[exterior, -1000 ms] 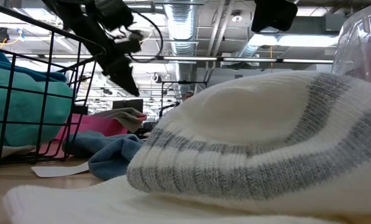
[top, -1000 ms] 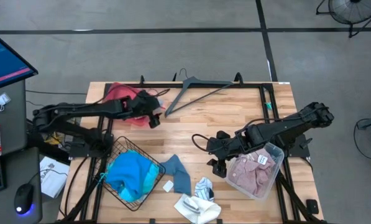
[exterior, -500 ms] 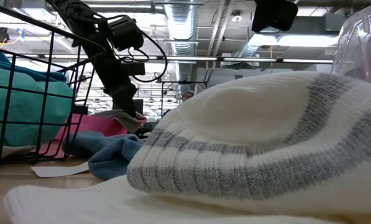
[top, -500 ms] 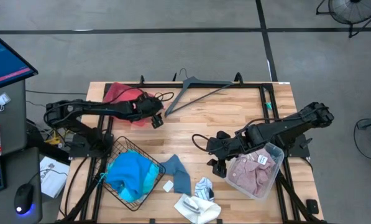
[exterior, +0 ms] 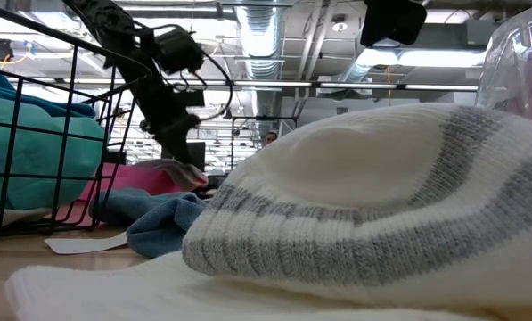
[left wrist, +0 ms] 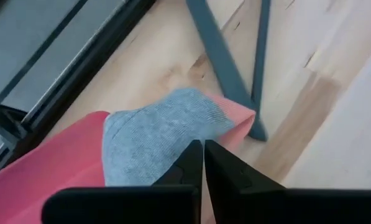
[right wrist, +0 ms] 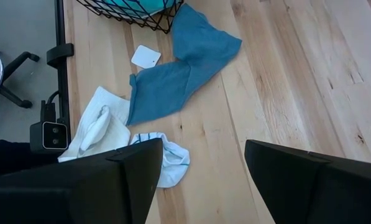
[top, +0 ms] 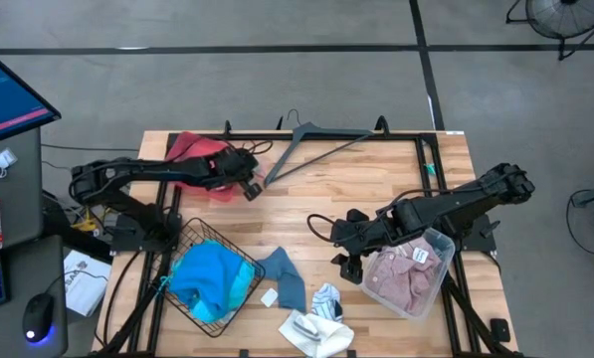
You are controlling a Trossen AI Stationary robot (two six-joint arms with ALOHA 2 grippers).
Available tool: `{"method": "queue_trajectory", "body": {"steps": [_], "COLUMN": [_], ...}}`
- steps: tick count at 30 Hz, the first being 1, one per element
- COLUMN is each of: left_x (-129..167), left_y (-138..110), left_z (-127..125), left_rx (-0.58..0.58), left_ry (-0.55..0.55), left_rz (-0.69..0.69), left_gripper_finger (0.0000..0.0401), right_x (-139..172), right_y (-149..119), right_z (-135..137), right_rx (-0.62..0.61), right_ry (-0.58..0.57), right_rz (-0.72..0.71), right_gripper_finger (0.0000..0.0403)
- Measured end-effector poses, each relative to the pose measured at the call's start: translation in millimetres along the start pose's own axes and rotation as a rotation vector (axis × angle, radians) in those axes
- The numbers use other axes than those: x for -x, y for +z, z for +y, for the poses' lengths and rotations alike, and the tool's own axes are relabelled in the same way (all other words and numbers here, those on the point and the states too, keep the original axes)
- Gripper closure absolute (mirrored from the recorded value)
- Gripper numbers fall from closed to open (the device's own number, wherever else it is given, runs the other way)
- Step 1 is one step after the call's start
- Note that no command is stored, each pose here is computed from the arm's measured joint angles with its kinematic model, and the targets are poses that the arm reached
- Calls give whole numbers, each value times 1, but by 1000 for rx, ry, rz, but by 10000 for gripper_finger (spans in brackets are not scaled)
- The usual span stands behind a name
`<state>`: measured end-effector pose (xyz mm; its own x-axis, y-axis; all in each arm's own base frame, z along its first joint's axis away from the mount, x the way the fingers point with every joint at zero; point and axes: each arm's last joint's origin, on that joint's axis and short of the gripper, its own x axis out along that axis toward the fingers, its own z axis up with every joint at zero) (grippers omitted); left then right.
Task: Pick & Place Cloths
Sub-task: Put the gray sock into the red bin
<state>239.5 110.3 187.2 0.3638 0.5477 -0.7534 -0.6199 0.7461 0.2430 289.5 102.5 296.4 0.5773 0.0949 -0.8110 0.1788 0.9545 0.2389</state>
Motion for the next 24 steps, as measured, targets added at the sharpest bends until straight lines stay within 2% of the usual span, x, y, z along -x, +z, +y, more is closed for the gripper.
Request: {"method": "queue_trajectory", "body": {"steps": [5, 12, 18, 24], "left_x": [24, 72, 96, 100], "left_y": [7, 4, -11, -21], "left_z": [8, 31, 45, 50], "left_rx": [37, 110, 108, 103], "left_ry": [-2, 110, 169, 185], "left_rz": [-94, -203, -174, -99], "left_gripper_finger": [401, 401, 401, 400], "right_x": [0, 0, 0, 0], "right_y": [0, 0, 0, 0], "right_z": [0, 0, 0, 0], "right_rx": [5, 5, 7, 7], "right_ry": [0, 0, 0, 0], "right_rz": [0, 0, 0, 0], "right_gripper_finger": [178, 178, 178, 178]}}
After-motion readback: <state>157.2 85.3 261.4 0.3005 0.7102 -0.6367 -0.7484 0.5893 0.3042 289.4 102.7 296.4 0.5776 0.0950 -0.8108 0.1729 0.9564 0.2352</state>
